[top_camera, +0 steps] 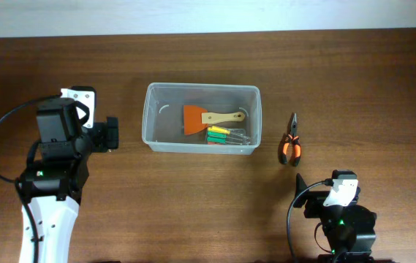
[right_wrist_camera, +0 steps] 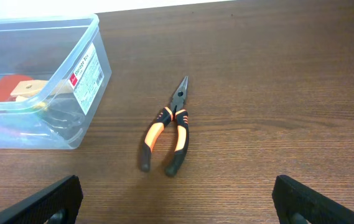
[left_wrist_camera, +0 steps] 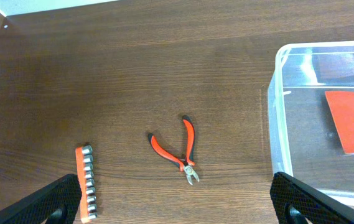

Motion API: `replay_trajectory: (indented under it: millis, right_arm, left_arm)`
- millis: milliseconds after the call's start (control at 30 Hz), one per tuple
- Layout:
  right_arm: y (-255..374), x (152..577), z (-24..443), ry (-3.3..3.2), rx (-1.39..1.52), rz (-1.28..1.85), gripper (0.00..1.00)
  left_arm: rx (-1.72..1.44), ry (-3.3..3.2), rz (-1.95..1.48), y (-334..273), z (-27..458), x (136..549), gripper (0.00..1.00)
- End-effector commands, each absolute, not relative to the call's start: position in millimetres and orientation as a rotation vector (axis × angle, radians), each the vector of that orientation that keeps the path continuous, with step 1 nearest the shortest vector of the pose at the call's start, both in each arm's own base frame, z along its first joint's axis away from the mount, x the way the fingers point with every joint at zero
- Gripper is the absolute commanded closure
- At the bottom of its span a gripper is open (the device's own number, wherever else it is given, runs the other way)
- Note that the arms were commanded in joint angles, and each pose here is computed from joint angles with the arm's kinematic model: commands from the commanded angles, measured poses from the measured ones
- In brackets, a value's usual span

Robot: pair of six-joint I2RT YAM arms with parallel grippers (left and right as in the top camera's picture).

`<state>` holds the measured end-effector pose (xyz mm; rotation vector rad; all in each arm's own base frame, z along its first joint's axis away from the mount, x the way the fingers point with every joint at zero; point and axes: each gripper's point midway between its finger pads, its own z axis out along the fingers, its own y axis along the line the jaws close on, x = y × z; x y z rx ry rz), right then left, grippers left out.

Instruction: Pack container

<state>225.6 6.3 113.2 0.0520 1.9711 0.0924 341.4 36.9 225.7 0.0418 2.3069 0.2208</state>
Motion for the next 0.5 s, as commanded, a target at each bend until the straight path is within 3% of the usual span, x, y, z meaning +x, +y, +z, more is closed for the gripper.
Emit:
replay_trajectory:
  millis: [0,233,467]
  right_arm:
    - [9,226,111,1.968,0.05,0.109,0.01]
    - [9,226,111,1.968,0.05,0.109,0.01]
    - [9,226,111,1.968,0.05,0.11,0.02]
  left_arm:
    - [0.049,2.286,0.241,40,235,344,0.01]
    - [0.052,2.28,0.24,39,237,344,0.01]
    - [0.112,2.109,0.202,14,282,311,0.01]
